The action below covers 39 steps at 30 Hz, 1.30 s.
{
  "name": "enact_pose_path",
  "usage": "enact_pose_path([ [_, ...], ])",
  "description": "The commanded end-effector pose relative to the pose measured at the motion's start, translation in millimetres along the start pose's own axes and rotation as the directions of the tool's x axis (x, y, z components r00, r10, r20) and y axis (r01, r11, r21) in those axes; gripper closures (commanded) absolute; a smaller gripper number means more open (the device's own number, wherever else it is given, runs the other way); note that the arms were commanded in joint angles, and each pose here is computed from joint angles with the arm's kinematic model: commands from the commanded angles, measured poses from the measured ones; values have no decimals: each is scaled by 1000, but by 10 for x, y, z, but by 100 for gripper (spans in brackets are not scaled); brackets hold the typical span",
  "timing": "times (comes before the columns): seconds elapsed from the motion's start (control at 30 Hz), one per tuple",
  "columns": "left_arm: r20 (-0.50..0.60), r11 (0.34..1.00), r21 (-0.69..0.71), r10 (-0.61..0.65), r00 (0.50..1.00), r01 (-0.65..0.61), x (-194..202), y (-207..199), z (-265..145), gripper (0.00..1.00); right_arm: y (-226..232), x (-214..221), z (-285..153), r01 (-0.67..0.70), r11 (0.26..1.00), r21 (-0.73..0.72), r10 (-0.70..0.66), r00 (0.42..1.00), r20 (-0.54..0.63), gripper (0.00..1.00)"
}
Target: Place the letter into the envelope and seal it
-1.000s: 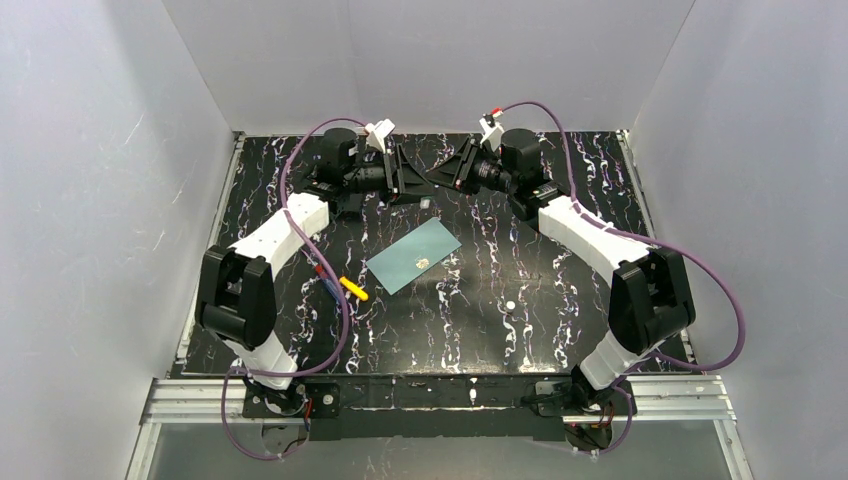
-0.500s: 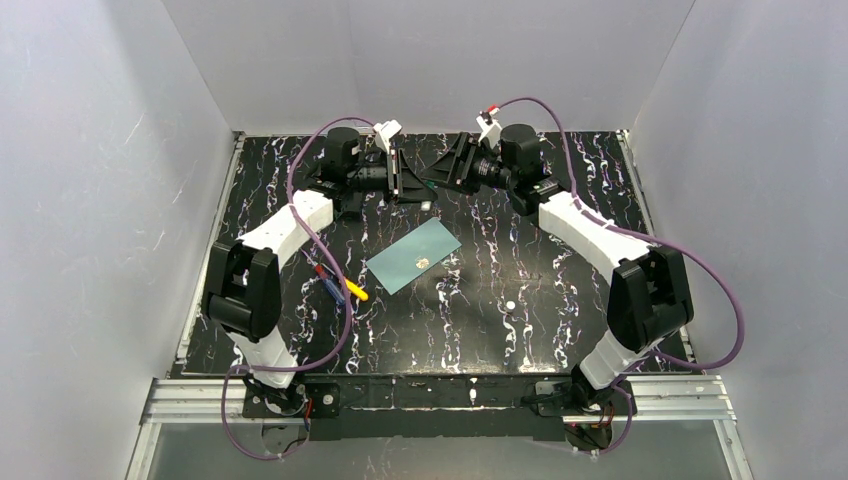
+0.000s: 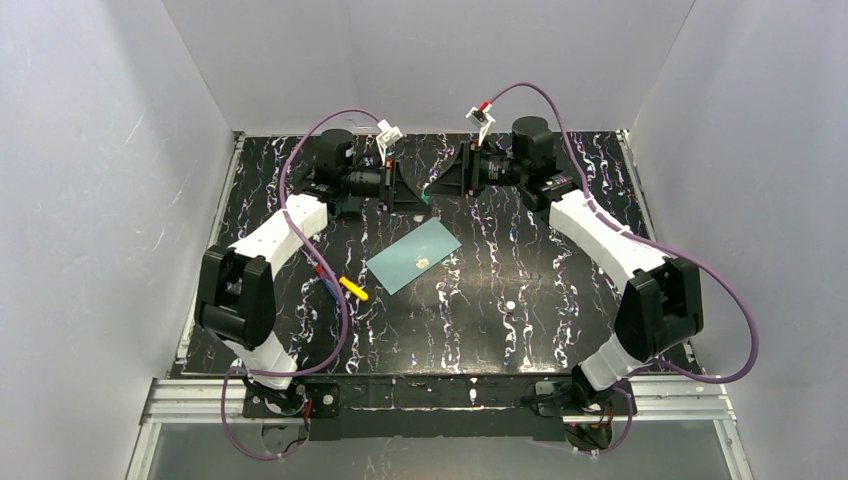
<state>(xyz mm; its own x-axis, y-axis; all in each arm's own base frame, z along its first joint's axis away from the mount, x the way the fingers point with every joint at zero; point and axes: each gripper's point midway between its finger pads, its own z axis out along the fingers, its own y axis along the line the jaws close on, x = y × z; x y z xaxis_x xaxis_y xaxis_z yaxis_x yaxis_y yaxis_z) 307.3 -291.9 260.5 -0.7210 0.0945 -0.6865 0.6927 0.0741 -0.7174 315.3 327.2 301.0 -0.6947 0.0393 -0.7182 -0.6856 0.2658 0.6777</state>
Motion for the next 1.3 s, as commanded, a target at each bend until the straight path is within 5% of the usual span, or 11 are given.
enact_pose_path([
  [0.0, 1, 985, 75, 154, 988, -153, -122, -329, -82, 100, 244, -88, -48, 70, 993, -95, -70, 998, 1, 46],
  [0.17, -1, 980, 91, 176, 984, -175, -124, -378, -90, 100, 220, -88, -21, 35, 995, -95, -35, 999, -3, 60],
  [0.3, 12, 980, 54, 189, 982, -189, -132, -349, -93, 100, 191, -153, 23, -13, 996, -84, 16, 1000, 27, 59],
  [0.5, 12, 910, -327, 273, 962, -254, -198, 133, -181, 100, -199, -173, 163, -191, 974, 118, 180, 979, 98, 48],
  [0.57, 26, 854, -453, 302, 953, -258, -285, 269, -290, 100, -322, -155, 212, -228, 952, 204, 206, 971, 122, 54],
  [0.73, 45, 828, -492, 334, 941, -270, -346, 299, -325, 100, -501, -199, 298, -291, 911, 292, 239, 950, 200, 66],
  [0.9, 28, 846, -462, 313, 949, -265, -269, 317, -268, 100, -420, -376, 415, -258, 934, 247, 205, 954, 219, 44],
  [1.0, 19, 845, -465, 308, 951, -264, -242, 336, -272, 100, -431, -435, 462, -254, 935, 247, 200, 954, 226, 41],
  [1.27, 16, 849, -468, 288, 957, -248, -234, 362, -264, 100, -489, -408, 524, -272, 926, 260, 222, 953, 207, 67],
])
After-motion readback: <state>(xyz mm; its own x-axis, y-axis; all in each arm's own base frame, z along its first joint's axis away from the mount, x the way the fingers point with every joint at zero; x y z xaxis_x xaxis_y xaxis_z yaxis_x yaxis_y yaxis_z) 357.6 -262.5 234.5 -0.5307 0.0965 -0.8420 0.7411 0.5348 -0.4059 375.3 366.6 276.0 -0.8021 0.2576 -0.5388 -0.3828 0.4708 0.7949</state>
